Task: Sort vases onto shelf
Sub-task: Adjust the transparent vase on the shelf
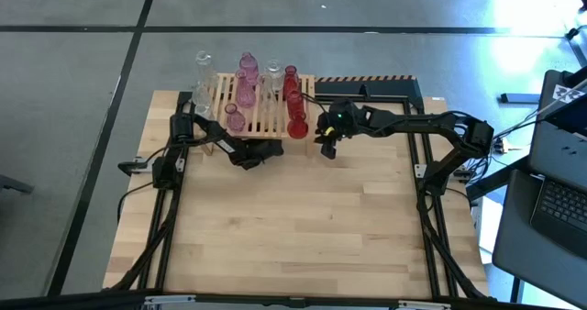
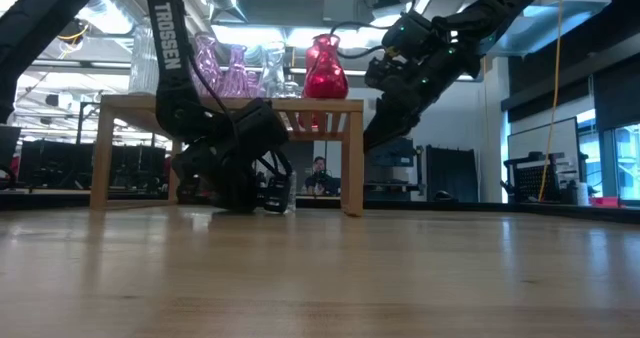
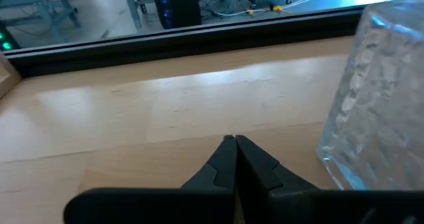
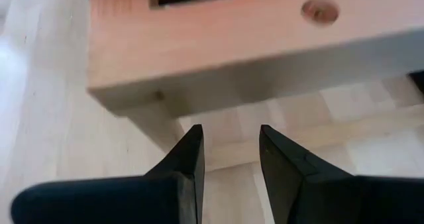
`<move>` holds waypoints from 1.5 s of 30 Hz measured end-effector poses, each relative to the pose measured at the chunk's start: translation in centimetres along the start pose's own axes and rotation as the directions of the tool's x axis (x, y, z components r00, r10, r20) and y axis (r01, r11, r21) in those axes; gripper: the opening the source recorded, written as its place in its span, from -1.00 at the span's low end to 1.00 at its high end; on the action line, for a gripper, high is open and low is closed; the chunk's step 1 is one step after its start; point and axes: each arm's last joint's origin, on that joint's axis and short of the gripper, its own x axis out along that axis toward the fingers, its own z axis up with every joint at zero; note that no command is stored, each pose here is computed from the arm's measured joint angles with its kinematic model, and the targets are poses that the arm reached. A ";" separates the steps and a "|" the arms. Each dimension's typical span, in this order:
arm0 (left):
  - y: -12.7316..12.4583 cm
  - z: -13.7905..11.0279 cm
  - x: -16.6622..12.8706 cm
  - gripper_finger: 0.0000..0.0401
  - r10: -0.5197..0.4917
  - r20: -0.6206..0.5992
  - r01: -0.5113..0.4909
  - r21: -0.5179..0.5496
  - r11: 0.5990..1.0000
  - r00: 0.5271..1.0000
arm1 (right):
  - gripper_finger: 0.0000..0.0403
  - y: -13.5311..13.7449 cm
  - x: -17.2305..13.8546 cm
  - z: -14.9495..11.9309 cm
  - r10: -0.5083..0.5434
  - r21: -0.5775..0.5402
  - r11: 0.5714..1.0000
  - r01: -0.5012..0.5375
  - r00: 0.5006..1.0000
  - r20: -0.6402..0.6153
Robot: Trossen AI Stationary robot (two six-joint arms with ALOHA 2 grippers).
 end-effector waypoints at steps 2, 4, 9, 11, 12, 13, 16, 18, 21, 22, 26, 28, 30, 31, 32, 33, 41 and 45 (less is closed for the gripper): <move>-0.3 -0.2 -0.5 -1.00 -0.022 -0.002 0.022 0.009 1.000 1.000 | -0.52 0.4 -0.2 -0.2 0.000 0.000 1.000 0.000 0.999 -0.034; -0.6 -0.4 -1.2 -1.00 -0.047 -0.005 0.047 0.023 0.999 0.999 | -0.52 0.9 -0.7 -0.2 -0.052 -0.017 0.999 0.051 0.997 -0.062; -1.1 -0.9 -2.4 -1.00 -0.088 -0.004 0.088 0.032 0.996 0.996 | -0.52 2.0 -2.2 0.0 -0.161 -0.063 0.986 0.155 0.983 -0.093; -1.2 -1.0 -2.7 -1.00 -0.100 -0.004 0.100 0.035 0.994 0.995 | -0.52 2.1 -2.6 0.0 -0.177 -0.065 0.983 0.171 0.979 -0.098; -1.3 -1.1 -3.0 -1.00 -0.107 -0.005 0.107 0.038 0.994 0.994 | -0.52 2.1 -2.8 0.0 -0.180 -0.060 0.983 0.175 0.978 -0.101; -1.4 -1.2 -3.2 -1.00 -0.116 -0.006 0.116 0.043 0.992 0.993 | -0.52 2.1 -3.0 0.0 -0.182 -0.055 0.983 0.177 0.977 -0.107; -1.6 -1.7 -4.1 -1.00 -0.137 -0.018 0.138 0.060 0.989 0.990 | -0.52 2.1 -3.6 0.0 -0.192 -0.052 0.981 0.188 0.975 -0.108; -1.6 -2.2 -4.9 -1.00 -0.146 -0.024 0.147 0.060 0.987 0.989 | -0.52 2.1 -4.2 0.2 -0.201 -0.051 0.979 0.197 0.975 -0.094; -1.7 -3.0 -6.6 -1.00 -0.176 -0.021 0.177 0.072 0.982 0.984 | -0.52 2.3 -5.1 0.4 -0.204 -0.050 0.978 0.200 0.976 -0.076; -1.8 -3.2 -7.3 -1.00 -0.196 -0.019 0.197 0.078 0.977 0.980 | -0.52 2.3 -5.4 0.5 -0.204 -0.048 0.978 0.201 0.976 -0.072; -2.2 -3.7 -11.1 -1.00 -0.313 -0.024 0.314 0.109 0.943 0.949 | -0.52 2.6 -7.0 0.8 -0.209 -0.029 0.978 0.208 0.977 -0.039; -2.4 -3.5 -13.7 -1.00 -0.417 -0.060 0.421 0.110 0.900 0.907 | -0.52 2.7 -7.8 1.0 -0.210 -0.023 0.978 0.210 0.977 -0.024; -2.4 -2.8 -16.7 -1.00 -0.532 -0.099 0.541 0.110 0.834 0.841 | -0.52 2.9 -8.7 1.1 -0.212 -0.016 0.977 0.212 0.977 -0.006; -2.3 -2.0 -18.2 -1.00 -0.582 -0.100 0.590 0.105 0.801 0.807 | -0.52 2.9 -9.1 1.1 -0.212 -0.009 0.977 0.212 0.977 0.004; -2.1 -0.8 -19.6 -1.00 -0.624 -0.091 0.630 0.090 0.771 0.776 | -0.52 3.0 -9.5 1.2 -0.212 0.002 0.977 0.212 0.977 0.013; -1.9 0.4 -20.8 -1.00 -0.662 -0.074 0.666 0.067 0.743 0.746 | -0.52 3.1 -9.9 1.2 -0.212 0.008 0.977 0.212 0.977 0.019; 4.6 14.3 -27.2 -1.00 -0.796 0.201 0.805 0.053 0.591 0.571 | -0.52 3.5 -12.3 2.1 -0.213 0.037 0.977 0.210 0.965 0.152; 9.8 22.2 -27.8 -1.00 -0.745 0.378 0.802 0.012 0.598 0.550 | -0.52 3.5 -12.7 3.1 -0.197 0.035 0.980 0.195 0.944 0.266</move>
